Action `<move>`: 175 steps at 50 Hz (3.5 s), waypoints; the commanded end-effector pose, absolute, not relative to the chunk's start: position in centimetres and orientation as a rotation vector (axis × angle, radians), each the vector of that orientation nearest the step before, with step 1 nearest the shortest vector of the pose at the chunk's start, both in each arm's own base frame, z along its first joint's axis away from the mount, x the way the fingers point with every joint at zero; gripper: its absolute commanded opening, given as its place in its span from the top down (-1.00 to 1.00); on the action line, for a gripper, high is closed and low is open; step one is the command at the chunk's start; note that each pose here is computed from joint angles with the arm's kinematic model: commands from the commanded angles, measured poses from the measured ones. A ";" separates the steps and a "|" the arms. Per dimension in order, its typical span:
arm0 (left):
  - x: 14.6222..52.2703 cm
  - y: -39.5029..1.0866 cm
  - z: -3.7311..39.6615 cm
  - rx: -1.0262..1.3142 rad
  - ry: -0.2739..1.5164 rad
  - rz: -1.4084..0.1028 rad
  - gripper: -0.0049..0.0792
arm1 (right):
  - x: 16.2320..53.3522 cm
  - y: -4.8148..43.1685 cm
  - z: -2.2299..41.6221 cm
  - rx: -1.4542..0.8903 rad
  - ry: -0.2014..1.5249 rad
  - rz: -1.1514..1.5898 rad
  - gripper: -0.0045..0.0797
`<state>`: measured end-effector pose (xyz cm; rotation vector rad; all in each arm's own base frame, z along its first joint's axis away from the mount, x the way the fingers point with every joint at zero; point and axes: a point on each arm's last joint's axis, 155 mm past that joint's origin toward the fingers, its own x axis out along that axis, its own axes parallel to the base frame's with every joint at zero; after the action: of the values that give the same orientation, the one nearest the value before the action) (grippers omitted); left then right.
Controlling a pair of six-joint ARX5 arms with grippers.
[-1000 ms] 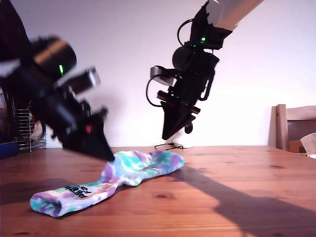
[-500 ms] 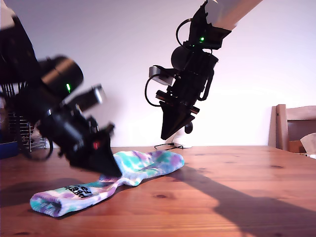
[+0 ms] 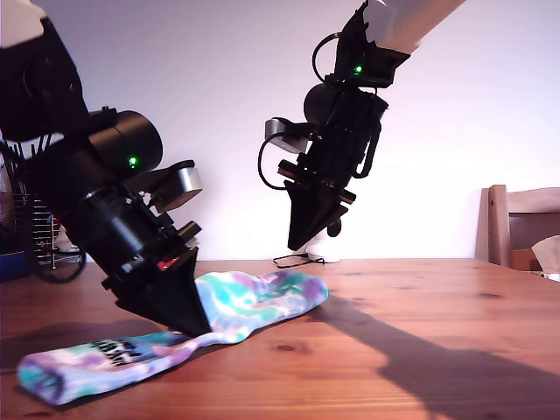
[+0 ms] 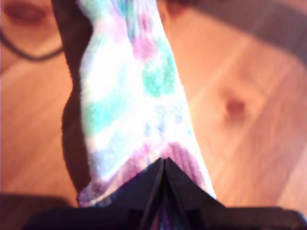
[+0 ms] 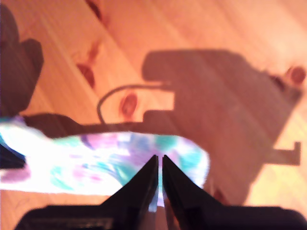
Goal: Fold the socks in front of you. After folding them, place them to the left side.
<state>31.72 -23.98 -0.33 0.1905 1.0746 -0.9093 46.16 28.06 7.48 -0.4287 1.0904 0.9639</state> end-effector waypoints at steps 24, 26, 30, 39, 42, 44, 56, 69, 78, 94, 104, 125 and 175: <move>23.9 -15.8 -6.8 0.462 1.490 -0.784 0.93 | 44.6 28.5 3.2 -0.429 1.206 0.987 0.48; 23.6 -15.4 -6.8 0.482 1.508 -0.777 0.93 | 44.4 28.7 2.7 -0.428 1.217 0.989 0.37; 22.8 -14.5 -6.8 0.516 1.548 -0.770 0.93 | 44.1 29.1 2.1 -0.426 1.229 0.995 0.15; 21.6 -13.5 -6.7 0.541 1.607 -0.764 0.93 | 43.4 30.1 1.6 -0.407 1.240 1.017 0.14; 21.4 -13.4 -6.7 0.542 1.620 -0.764 0.93 | 43.4 30.2 1.4 -0.409 1.240 1.020 0.14; 21.3 -13.4 -6.7 0.542 1.622 -0.764 0.93 | 43.3 30.5 1.3 -0.405 1.239 1.028 0.14; 21.5 -13.4 -6.7 0.546 1.612 -0.767 0.93 | 42.2 31.0 0.2 -0.388 1.278 1.059 0.14; 22.3 -13.7 -6.8 0.551 1.576 -0.769 0.93 | 41.5 32.0 0.0 -0.412 1.272 1.084 0.90; 22.5 -13.9 -6.7 0.546 1.573 -0.765 0.93 | 42.4 31.5 -0.4 -0.487 1.244 1.046 0.92; 24.8 -15.4 -3.9 0.513 1.463 -0.768 0.93 | 44.5 28.3 -0.7 -0.534 1.250 0.961 0.92; 26.4 -17.6 -1.2 0.452 1.342 -0.822 0.93 | 45.8 26.7 0.0 -0.539 1.232 0.921 0.92; 29.8 -22.2 1.3 0.238 1.152 -0.859 0.93 | 48.1 25.2 2.4 -0.518 1.178 0.876 0.92; 36.5 -25.0 6.1 0.190 0.810 -0.815 0.92 | 51.0 21.0 4.7 -0.522 1.146 0.786 0.92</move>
<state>36.13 -24.60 4.67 0.1951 0.8689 -0.8124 51.74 19.93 4.92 -0.5077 1.1398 0.7591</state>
